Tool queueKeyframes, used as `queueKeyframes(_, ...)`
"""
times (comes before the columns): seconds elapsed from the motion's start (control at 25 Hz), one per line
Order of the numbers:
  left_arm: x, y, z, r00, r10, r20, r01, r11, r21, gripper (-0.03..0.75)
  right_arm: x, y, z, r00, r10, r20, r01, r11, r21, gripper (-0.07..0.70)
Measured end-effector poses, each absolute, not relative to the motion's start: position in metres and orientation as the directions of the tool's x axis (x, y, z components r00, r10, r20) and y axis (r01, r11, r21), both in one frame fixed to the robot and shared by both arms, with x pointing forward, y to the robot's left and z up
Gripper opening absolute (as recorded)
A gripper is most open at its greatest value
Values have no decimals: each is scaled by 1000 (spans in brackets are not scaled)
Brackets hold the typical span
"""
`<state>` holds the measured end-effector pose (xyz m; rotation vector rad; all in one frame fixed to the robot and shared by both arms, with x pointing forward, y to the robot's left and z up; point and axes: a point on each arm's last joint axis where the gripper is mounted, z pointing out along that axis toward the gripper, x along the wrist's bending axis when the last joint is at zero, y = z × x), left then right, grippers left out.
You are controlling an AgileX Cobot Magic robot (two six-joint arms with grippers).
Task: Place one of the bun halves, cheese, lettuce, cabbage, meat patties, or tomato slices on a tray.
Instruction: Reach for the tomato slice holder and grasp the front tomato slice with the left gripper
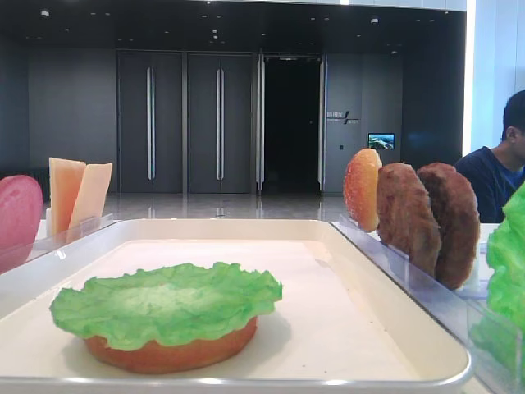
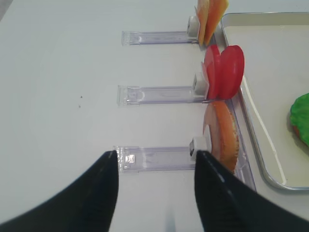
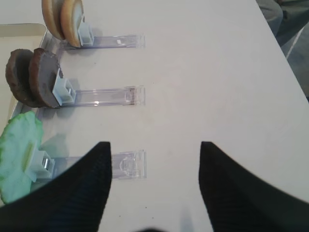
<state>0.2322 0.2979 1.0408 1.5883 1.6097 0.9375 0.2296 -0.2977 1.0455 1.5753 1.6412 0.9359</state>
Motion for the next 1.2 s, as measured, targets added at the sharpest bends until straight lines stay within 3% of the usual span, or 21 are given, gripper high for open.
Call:
queueKeyframes(0.88,233,297,1041,-20,1000,13,514,-1,858,391,230,-298,1045,-48,999,12,519,14,854,414)
queueKeyframes(1.2,256,299,1040,-51,998,-34,637,59,768,391,230,-298,1045,-48,999,12,519,14,854,414)
